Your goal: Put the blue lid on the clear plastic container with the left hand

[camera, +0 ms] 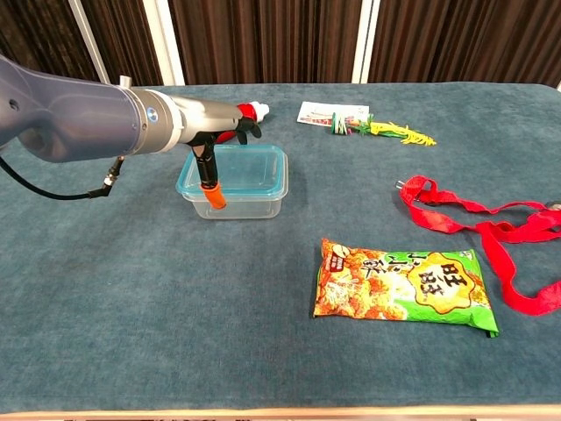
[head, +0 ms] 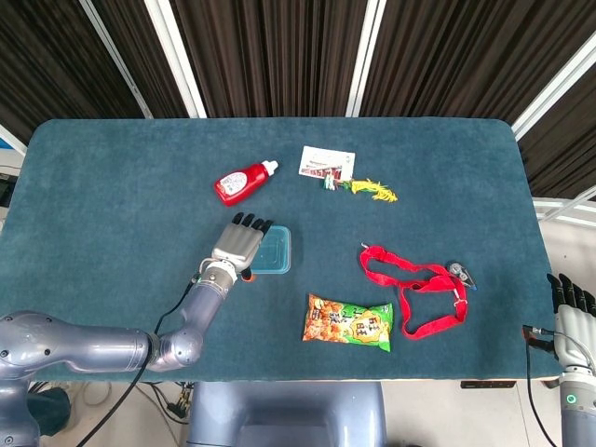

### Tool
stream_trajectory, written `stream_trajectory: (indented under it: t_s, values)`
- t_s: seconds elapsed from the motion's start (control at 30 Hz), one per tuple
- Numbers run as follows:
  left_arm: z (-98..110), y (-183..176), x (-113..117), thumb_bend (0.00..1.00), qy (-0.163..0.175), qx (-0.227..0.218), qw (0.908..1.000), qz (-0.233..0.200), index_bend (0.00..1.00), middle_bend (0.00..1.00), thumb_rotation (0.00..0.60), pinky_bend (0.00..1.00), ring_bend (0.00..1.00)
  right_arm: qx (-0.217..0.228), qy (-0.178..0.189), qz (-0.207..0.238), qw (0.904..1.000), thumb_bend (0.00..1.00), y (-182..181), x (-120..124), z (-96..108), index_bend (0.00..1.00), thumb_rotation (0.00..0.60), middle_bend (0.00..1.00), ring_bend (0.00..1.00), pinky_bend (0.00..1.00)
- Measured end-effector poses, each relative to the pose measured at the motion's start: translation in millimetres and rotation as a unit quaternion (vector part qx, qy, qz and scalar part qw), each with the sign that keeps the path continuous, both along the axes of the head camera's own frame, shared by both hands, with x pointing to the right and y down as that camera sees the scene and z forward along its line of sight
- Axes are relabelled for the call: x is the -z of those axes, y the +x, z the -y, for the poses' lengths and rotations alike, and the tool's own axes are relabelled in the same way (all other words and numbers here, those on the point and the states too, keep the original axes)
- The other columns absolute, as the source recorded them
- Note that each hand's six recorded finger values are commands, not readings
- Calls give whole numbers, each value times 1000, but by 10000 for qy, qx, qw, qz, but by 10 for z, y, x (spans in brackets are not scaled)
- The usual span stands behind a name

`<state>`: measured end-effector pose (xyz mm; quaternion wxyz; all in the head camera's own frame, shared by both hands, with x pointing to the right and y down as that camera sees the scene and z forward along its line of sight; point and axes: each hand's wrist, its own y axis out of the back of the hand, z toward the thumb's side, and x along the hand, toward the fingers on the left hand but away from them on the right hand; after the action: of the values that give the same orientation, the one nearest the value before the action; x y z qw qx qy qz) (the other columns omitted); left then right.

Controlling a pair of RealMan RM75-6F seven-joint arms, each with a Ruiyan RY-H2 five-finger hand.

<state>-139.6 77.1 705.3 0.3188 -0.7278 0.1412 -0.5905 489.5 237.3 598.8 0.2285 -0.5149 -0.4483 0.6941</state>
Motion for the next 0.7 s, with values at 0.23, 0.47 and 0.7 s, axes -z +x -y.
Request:
stream_trajectory:
  t_s: [0.23,0.47,0.7]
  values:
    - [-2,-8,-7,66,32,51,10000,27,55,149,600,5,0,-15,23,8,10000,268,-1,9,1,36,600,1,0,0]
    - [10,4,-1,65,78,78,9999,18,54,125,600,5,0,-36,14,14,10000,268,-1,6,-3,35,600,1,0,0]
    - [-7,18,-3,65,68,24,10000,12,47,105,600,5,0,-58,18,13,10000,268,1,10,-3,35,600,1,0,0]
